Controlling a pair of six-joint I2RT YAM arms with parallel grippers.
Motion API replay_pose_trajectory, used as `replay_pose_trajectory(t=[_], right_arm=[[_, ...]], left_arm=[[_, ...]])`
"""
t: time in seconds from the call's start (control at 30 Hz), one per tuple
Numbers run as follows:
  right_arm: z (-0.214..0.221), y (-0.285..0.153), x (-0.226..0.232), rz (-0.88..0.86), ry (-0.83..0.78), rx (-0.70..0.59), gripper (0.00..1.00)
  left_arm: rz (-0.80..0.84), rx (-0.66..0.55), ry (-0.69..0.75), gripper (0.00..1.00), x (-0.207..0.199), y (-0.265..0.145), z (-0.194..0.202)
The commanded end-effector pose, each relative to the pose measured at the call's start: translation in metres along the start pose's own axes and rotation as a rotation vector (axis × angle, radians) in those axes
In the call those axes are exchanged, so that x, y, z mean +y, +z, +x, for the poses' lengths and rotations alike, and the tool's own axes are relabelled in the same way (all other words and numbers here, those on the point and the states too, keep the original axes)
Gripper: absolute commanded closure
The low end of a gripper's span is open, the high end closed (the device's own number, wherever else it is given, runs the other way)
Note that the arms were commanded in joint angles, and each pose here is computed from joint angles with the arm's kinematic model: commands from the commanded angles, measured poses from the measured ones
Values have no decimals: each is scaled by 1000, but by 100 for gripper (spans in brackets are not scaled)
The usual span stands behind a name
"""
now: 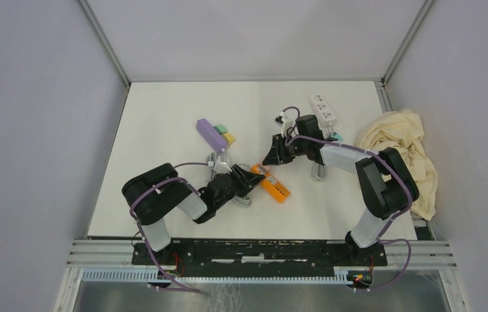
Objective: Pull the plug off the socket
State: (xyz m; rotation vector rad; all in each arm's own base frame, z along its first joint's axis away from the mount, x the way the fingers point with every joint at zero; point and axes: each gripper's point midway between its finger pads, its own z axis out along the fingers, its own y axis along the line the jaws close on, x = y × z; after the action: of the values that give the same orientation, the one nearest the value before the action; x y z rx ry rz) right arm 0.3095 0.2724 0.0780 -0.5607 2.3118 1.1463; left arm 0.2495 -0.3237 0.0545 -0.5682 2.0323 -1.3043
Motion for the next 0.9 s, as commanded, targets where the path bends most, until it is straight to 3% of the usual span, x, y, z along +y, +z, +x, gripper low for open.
replay_pose_trajectory(t=[0.0, 0.23, 0.53, 0.63, 0.73, 0.87], right_arm=[[-25, -6, 28, -35, -14, -71, 100], [-26, -5, 30, 107, -131, -93, 100], [-26, -7, 64, -186, -27, -34, 100], [-29, -10, 68, -212, -24, -45, 100], [-31, -12, 65, -182, -22, -64, 100], [-36, -19, 34, 39, -83, -91, 100]], left_arm=[[-28, 33, 86, 97, 13, 2, 7], [-33, 55, 104, 97, 10, 8, 11], [-57, 58, 101, 97, 22, 3, 12], [-64, 59, 97, 97, 25, 2, 12], [-80, 53, 93, 97, 28, 1, 11], [-141, 36, 100, 97, 38, 1, 7]])
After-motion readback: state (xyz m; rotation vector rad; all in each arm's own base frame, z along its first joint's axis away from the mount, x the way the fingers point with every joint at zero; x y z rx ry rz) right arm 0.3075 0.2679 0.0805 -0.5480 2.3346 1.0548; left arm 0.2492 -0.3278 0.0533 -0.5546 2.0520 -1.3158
